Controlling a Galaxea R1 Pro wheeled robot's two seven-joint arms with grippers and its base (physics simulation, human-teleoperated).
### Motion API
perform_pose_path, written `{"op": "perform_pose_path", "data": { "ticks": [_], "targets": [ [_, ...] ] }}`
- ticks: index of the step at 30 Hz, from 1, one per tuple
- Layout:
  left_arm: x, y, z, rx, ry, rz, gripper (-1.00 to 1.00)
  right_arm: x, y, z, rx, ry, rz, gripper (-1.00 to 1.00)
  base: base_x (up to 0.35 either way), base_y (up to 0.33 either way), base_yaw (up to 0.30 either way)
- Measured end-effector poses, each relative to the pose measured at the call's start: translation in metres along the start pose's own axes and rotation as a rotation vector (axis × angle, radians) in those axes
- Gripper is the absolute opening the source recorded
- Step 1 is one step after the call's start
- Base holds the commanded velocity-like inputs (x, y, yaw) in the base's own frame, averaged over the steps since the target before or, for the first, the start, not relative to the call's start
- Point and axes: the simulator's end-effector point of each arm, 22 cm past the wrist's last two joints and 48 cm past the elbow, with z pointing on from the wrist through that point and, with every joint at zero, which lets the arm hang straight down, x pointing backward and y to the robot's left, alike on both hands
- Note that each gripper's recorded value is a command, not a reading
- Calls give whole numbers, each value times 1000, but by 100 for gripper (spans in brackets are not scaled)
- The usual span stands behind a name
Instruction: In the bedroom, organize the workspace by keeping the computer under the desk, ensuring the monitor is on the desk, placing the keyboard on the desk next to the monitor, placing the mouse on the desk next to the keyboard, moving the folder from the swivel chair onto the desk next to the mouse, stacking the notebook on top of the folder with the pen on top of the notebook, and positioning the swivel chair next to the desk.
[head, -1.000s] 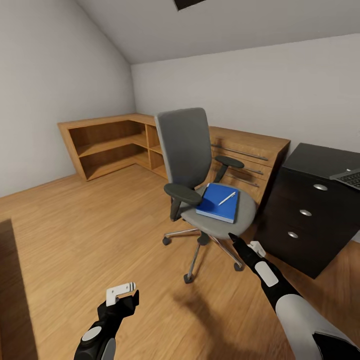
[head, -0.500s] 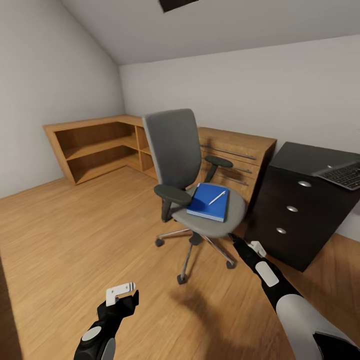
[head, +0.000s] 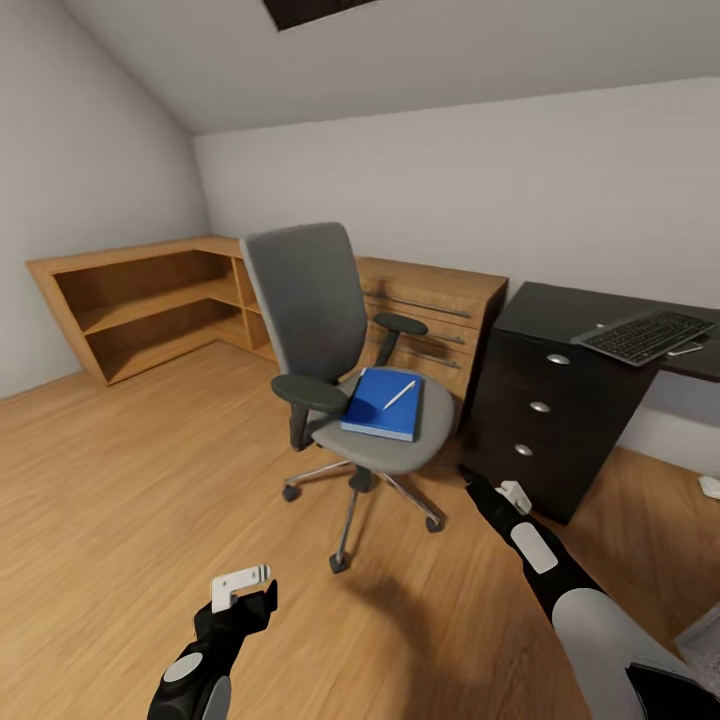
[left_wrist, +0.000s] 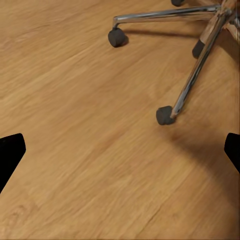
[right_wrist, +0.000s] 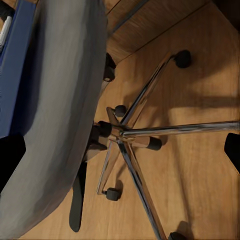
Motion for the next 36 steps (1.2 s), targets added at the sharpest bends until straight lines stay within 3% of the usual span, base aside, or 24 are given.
{"op": "perform_pose_path", "data": {
  "ticks": [16,36],
  "targets": [
    [-8,1,-4,1,-18,-2,100,-6,13,-3,-29,-11,-4,100,5,0,-78],
    [-8,2,-4,0,-20,-5,100,-1,18,-3,-47,-5,1,100,214,0,24]
  ]
}}
